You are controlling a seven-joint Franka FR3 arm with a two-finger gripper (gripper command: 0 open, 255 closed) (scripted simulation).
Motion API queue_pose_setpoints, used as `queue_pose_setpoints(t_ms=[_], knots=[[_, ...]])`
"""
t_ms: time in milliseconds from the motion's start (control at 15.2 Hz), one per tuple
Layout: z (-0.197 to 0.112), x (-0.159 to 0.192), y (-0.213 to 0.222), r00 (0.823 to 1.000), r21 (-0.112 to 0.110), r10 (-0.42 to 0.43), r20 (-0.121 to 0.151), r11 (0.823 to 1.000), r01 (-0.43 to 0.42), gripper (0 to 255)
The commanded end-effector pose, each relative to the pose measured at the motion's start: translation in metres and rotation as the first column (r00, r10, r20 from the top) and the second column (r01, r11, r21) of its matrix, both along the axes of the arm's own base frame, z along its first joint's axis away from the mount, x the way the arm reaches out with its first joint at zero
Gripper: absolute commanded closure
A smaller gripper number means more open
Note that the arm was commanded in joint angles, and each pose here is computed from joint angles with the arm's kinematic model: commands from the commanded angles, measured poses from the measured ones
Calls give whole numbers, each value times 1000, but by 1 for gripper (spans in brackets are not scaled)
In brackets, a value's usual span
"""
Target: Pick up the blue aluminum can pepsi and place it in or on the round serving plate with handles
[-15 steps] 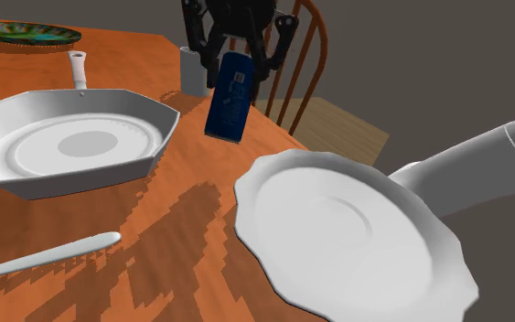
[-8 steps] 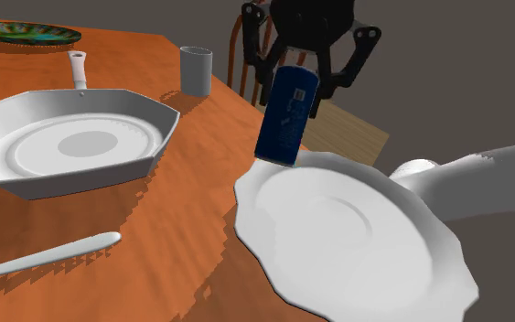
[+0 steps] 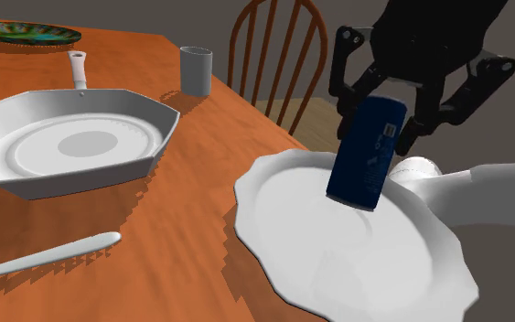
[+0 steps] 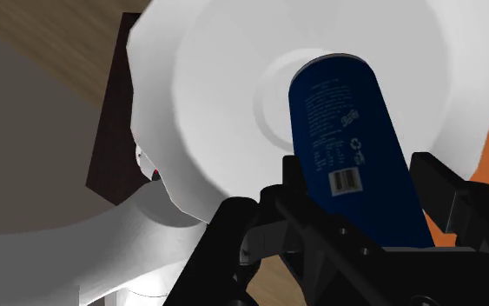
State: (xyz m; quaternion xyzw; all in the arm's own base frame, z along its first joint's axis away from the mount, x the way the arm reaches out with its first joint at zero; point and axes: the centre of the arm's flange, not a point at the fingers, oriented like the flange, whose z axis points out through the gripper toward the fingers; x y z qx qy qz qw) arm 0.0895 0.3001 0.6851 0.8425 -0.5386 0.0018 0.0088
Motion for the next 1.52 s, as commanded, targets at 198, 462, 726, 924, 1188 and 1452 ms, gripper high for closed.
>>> queue_pose_setpoints(t_ms=[198, 462, 726, 924, 1188, 1452], knots=[[-23, -10, -3, 1000, 1, 0, -1, 1000, 0, 255], [-44, -10, -3, 1000, 1, 0, -1, 1000, 0, 255], [-65, -10, -3, 1000, 1, 0, -1, 1000, 0, 255], [-74, -10, -3, 1000, 1, 0, -1, 1000, 0, 255], [-74, -10, -3, 1000, 1, 0, -1, 1000, 0, 255], [-75, -10, -3, 1000, 1, 0, -1, 1000, 0, 0]])
